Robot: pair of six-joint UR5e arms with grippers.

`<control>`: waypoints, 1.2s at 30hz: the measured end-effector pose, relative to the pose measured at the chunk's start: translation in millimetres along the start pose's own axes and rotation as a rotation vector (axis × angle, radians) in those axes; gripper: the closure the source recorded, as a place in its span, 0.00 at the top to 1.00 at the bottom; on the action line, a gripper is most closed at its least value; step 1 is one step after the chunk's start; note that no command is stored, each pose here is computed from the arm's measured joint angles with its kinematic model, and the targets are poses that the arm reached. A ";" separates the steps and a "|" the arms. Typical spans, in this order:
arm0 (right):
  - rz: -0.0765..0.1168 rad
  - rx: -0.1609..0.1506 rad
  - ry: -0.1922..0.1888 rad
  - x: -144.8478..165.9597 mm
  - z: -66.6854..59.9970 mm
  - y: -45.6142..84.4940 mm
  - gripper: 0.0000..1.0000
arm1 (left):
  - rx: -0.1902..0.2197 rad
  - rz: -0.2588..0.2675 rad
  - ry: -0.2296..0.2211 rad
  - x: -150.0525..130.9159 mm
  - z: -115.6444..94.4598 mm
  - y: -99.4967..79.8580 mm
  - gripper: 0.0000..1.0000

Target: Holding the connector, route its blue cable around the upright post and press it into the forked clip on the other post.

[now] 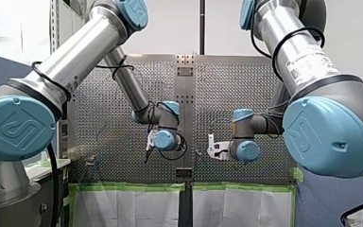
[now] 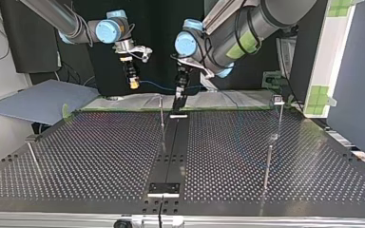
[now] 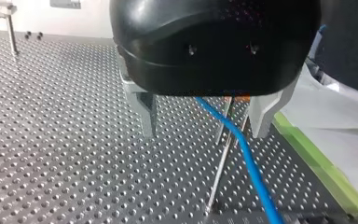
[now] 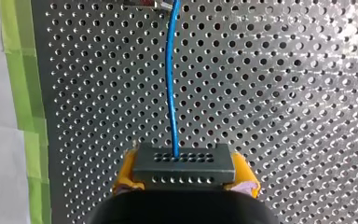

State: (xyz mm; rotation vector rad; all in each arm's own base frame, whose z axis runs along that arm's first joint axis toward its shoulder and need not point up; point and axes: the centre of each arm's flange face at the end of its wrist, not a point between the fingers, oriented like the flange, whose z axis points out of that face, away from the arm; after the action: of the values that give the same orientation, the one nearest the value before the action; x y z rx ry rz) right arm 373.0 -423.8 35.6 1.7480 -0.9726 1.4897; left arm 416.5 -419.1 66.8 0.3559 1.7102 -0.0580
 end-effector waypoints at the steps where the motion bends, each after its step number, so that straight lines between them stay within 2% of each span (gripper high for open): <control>1: -0.001 0.002 -0.001 0.0 -0.1 -0.2 0.00 | 0.003 -0.006 -0.001 -0.1 -0.5 -1.0 0.98; 7: -0.003 0.021 0.001 0.1 0.2 -1.0 0.00 | 0.013 -0.047 0.001 0.7 -3.5 -5.9 0.98; 18: -0.004 0.079 0.016 2.0 1.7 -5.1 0.00 | -0.006 -0.098 0.010 13.7 -1.4 -6.6 0.98; 27: -0.002 0.108 0.015 2.6 1.9 -7.0 0.00 | -0.018 -0.156 0.002 15.1 5.4 1.2 0.98; 36: 0.000 0.113 0.003 1.9 1.2 -6.8 0.00 | -0.028 -0.170 -0.017 13.6 11.7 7.7 0.98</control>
State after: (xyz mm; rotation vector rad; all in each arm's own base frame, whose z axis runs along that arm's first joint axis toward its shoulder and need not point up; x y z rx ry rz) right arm 379.5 -421.4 37.3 1.8239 -0.9022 1.5735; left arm 428.0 -411.9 52.8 0.1883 1.7198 -0.1607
